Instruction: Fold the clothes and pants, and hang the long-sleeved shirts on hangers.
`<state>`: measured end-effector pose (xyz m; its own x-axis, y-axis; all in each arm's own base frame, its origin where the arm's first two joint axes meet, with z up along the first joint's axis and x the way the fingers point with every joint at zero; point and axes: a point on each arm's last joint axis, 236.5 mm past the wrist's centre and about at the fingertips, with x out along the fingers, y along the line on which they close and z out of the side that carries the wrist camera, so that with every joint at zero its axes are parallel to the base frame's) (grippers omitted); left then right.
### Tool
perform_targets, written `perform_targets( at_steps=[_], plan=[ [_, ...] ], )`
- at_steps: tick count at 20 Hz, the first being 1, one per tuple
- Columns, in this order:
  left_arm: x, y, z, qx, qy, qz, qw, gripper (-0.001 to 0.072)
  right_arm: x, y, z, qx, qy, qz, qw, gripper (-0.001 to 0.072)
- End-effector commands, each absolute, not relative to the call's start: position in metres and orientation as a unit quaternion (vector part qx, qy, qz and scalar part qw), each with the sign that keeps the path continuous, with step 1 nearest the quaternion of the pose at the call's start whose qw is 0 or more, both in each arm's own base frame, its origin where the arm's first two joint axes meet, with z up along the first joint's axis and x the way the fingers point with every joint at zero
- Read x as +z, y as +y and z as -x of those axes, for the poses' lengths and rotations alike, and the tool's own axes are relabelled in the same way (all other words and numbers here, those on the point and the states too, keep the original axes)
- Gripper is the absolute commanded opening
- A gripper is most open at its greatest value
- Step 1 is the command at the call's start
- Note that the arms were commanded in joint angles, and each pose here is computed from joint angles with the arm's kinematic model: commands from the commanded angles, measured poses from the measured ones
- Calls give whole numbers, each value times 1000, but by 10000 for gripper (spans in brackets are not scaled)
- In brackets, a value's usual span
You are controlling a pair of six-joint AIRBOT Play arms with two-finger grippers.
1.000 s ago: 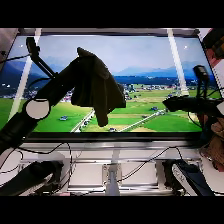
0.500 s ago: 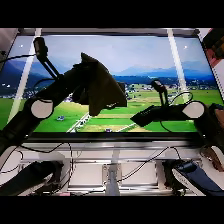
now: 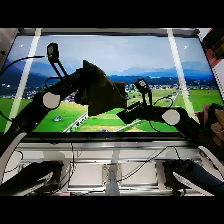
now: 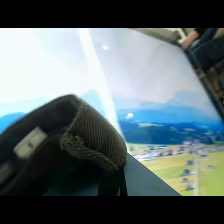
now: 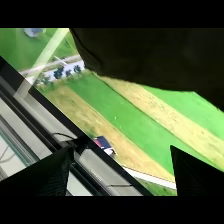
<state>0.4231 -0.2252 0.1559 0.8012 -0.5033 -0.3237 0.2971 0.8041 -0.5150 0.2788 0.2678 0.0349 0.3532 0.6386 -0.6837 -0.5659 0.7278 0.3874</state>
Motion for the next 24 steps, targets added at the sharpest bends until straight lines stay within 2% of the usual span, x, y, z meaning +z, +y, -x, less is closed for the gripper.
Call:
perform_targets(
  at_steps=[1,5,8,10,15,18,22,24],
  plan=[
    [98,-178,-422,-174,324,163,915,55,-2,271,-284,321,491,-85,805,694],
    [57,-108,-400,-110,407,129,898,56,-32,267,-297,253,530,-152,795,693],
    [31,-63,-380,-68,463,64,881,56,-48,256,-314,215,546,-190,787,692],
    [16,-39,-366,-44,496,23,867,56,-49,244,-337,184,546,-243,780,693],
    [4,-27,-352,-34,523,-4,851,57,-44,213,-389,134,557,-362,736,693],
    [3,-28,-352,-35,524,-4,851,57,-41,219,-413,145,564,-372,723,693],
    [3,-29,-352,-35,524,-4,851,57,-35,232,-451,161,553,-371,729,692],
    [3,-29,-352,-35,524,-4,851,56,-45,242,-457,171,573,-370,711,693]
  ],
)
